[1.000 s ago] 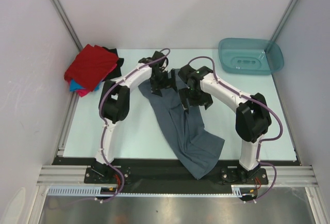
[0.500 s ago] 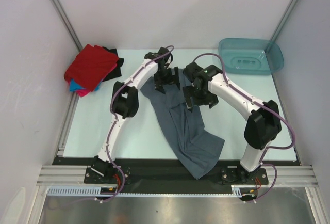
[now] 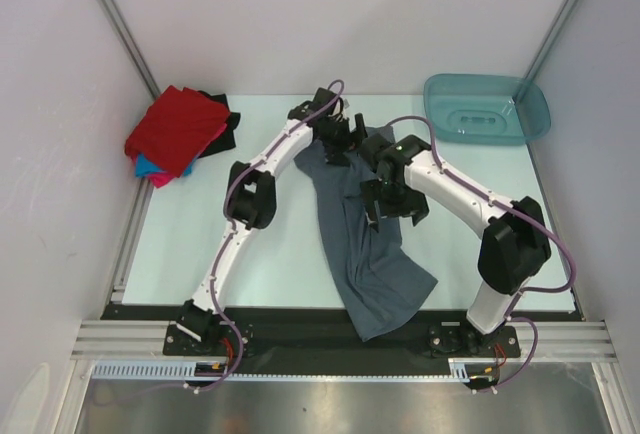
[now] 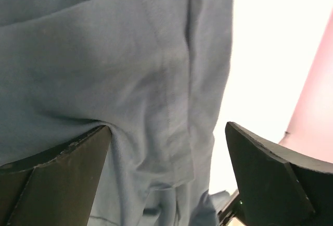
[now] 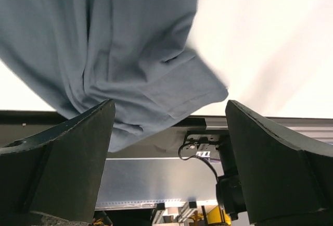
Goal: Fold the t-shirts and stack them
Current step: Fold the tshirt
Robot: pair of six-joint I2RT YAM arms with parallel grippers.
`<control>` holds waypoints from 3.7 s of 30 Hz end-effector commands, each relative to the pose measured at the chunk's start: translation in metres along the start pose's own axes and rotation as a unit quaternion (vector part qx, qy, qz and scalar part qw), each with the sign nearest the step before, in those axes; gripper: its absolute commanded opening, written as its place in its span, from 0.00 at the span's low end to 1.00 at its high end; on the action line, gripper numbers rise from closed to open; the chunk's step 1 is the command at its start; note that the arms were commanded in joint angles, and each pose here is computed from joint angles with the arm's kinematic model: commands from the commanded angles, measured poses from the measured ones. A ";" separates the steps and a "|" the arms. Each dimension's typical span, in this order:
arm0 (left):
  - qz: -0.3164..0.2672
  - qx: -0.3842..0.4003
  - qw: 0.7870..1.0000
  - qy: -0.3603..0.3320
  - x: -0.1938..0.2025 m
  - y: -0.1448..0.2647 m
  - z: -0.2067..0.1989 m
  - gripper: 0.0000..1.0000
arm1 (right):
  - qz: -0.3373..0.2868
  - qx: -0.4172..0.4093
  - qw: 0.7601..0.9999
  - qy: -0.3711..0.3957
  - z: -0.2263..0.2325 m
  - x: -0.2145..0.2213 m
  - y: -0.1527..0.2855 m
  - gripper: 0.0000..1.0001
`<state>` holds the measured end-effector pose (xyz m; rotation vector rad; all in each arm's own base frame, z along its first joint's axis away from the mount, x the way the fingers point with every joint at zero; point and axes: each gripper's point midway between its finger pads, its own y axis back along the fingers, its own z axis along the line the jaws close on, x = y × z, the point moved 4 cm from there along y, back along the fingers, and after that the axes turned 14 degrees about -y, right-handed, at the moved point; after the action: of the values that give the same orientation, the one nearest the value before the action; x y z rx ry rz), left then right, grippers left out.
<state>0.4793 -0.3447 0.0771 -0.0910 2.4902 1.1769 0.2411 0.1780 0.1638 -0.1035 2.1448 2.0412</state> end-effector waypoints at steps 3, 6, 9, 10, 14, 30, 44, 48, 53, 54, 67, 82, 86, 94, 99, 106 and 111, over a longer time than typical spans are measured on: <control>-0.034 0.102 0.994 -0.027 -0.006 -0.048 -0.014 1.00 | -0.004 -0.024 1.000 0.001 0.006 0.014 0.018 0.92; -0.045 0.135 0.989 -0.040 -0.013 -0.046 -0.020 1.00 | 0.001 -0.027 1.000 0.004 0.013 0.017 0.017 0.92; -0.093 0.170 0.980 -0.054 -0.039 -0.033 -0.029 1.00 | 0.005 -0.025 1.000 0.007 0.017 0.022 0.015 0.92; -0.103 0.179 0.977 -0.055 -0.046 -0.028 -0.030 1.00 | 0.006 -0.022 1.000 0.007 0.017 0.023 0.015 0.93; -0.129 0.201 0.970 -0.054 -0.066 -0.006 -0.018 1.00 | 0.014 -0.012 1.000 0.010 0.015 0.027 0.010 0.93; -0.109 -0.005 0.989 -0.100 -0.049 0.097 0.001 1.00 | -0.015 -0.027 1.000 0.004 0.025 0.005 0.010 0.93; -0.054 -0.042 0.994 -0.088 -0.026 0.056 0.030 1.00 | -0.017 -0.026 1.000 0.002 0.018 0.008 0.015 0.93; -0.037 -0.062 0.994 -0.082 -0.020 0.038 0.048 1.00 | -0.013 -0.020 1.000 0.003 0.014 0.011 0.017 0.93; -0.037 -0.090 0.991 -0.095 -0.020 0.028 0.062 1.00 | -0.010 -0.013 1.000 0.004 0.008 0.015 0.021 0.93; -0.041 -0.097 0.989 -0.100 -0.023 0.028 0.064 0.99 | -0.009 -0.012 1.000 0.004 0.008 0.016 0.022 0.93; -0.107 -0.184 0.974 -0.078 -0.068 0.070 0.149 1.00 | 0.018 0.004 1.000 -0.002 0.002 0.027 0.020 0.93; -0.160 -0.143 0.973 -0.088 -0.096 0.098 0.138 1.00 | 0.019 0.020 1.000 0.001 0.009 0.028 0.015 0.95; -0.134 -0.118 0.980 -0.087 -0.078 0.117 0.101 1.00 | 0.035 0.038 0.998 -0.046 -0.012 0.018 -0.002 0.95; -0.026 -0.070 0.995 -0.066 0.039 0.167 0.042 1.00 | 0.041 -0.032 0.993 -0.109 -0.026 -0.007 -0.012 0.88; 0.015 -0.037 0.998 -0.053 0.114 0.189 0.015 1.00 | 0.077 -0.039 0.991 -0.106 -0.032 0.010 -0.029 0.86; 0.064 0.090 0.994 -0.021 0.188 0.213 -0.031 1.00 | 0.113 -0.036 0.985 -0.129 -0.044 0.035 -0.034 0.85; 0.110 0.098 0.989 -0.019 0.234 0.224 -0.040 1.00 | 0.139 -0.035 0.979 -0.144 -0.051 0.052 -0.026 0.85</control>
<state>0.2332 -0.2051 0.1630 0.2026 2.5811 1.0854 0.2018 0.1309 0.1169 0.4420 2.0492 2.1035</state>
